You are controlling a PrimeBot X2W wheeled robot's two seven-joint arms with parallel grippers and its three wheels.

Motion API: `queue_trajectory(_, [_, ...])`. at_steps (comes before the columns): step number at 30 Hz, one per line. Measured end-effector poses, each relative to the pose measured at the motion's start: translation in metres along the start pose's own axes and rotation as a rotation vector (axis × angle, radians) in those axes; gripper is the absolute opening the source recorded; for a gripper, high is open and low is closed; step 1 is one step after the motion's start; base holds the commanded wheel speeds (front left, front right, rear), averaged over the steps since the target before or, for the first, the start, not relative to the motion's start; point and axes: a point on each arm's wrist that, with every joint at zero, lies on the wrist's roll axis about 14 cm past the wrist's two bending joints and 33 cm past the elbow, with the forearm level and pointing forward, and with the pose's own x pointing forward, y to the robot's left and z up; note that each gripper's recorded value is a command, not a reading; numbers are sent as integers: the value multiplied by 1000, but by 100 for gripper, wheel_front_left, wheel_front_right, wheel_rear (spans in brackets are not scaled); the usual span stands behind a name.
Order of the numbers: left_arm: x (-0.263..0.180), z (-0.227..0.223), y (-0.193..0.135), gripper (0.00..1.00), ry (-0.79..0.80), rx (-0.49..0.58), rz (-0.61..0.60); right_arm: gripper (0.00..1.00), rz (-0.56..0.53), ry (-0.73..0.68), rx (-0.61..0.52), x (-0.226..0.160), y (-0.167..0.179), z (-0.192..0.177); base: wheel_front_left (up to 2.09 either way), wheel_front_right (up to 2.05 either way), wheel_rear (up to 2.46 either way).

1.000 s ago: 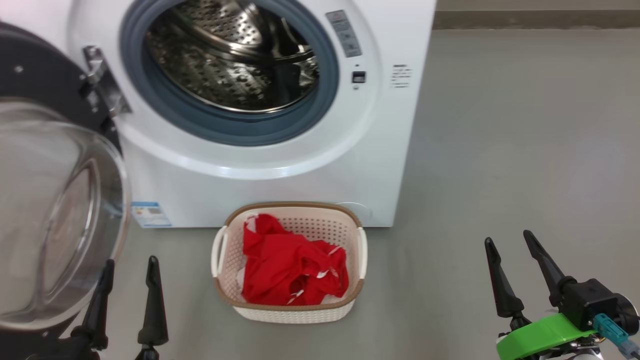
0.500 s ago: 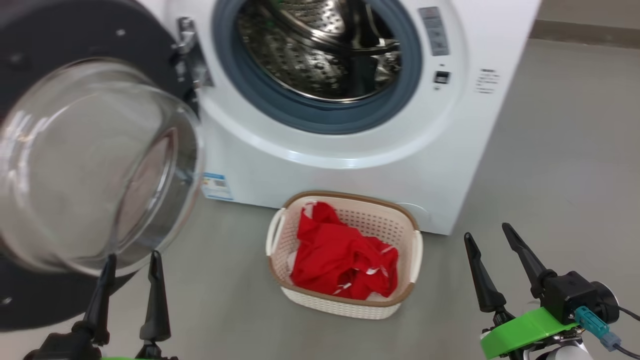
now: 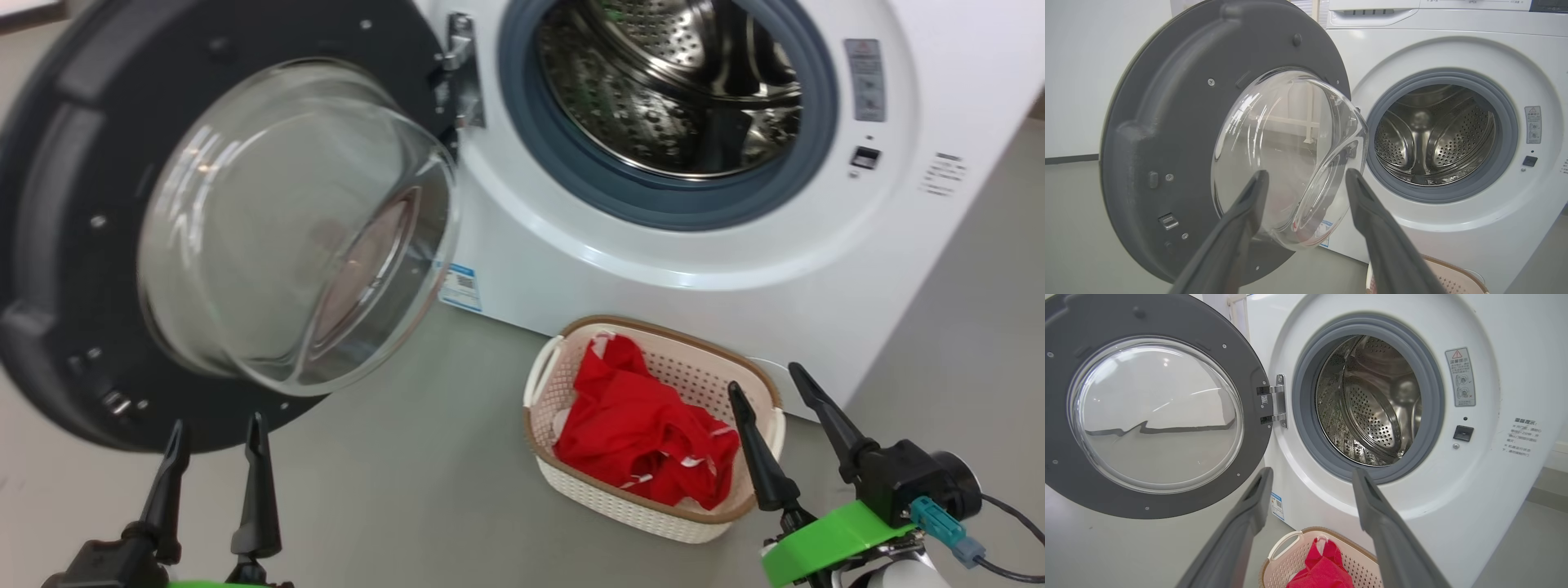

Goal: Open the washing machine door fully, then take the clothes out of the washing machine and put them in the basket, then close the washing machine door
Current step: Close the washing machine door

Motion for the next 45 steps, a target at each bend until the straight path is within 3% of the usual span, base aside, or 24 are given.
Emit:
queue_trajectory(10, [-17, 9, 30, 100, -16, 29, 87, 100, 99, -3, 19, 16, 33, 1, 0, 0, 0])
queue_trajectory(12, [-18, 8, 32, 0, -12, 40, 90, 100, 101, -2, 19, 15, 34, 0, 0, 0, 0])
queue_trajectory(20, [-10, 27, 44, 0, -73, 153, 132, 100, 87, 4, 24, 11, 29, -1, 0, 0, 0])
queue_trajectory(25, [20, 92, 56, 0, -279, 222, 190, 100, 70, 16, 26, 9, 23, -6, 0, 0, 0])
queue_trajectory(32, [58, 150, 87, 0, -429, 169, 298, 100, 48, 17, 19, 9, 14, -6, 0, 0, 0])
queue_trajectory(38, [95, 154, 133, 0, -407, -235, 420, 100, 28, 22, 10, 5, 7, -7, 0, 0, 0])
queue_trajectory(41, [114, 131, 148, 0, -298, -465, 462, 100, 19, 24, 7, 3, 4, -7, 0, 0, 0])
queue_trajectory(43, [128, 109, 148, 0, -196, -690, 464, 100, 14, 26, 6, 2, 1, -8, 0, 0, 0])
queue_trajectory(45, [140, 96, 141, 0, -115, -840, 439, 100, 10, 28, 4, 1, -1, -8, 0, 0, 0])
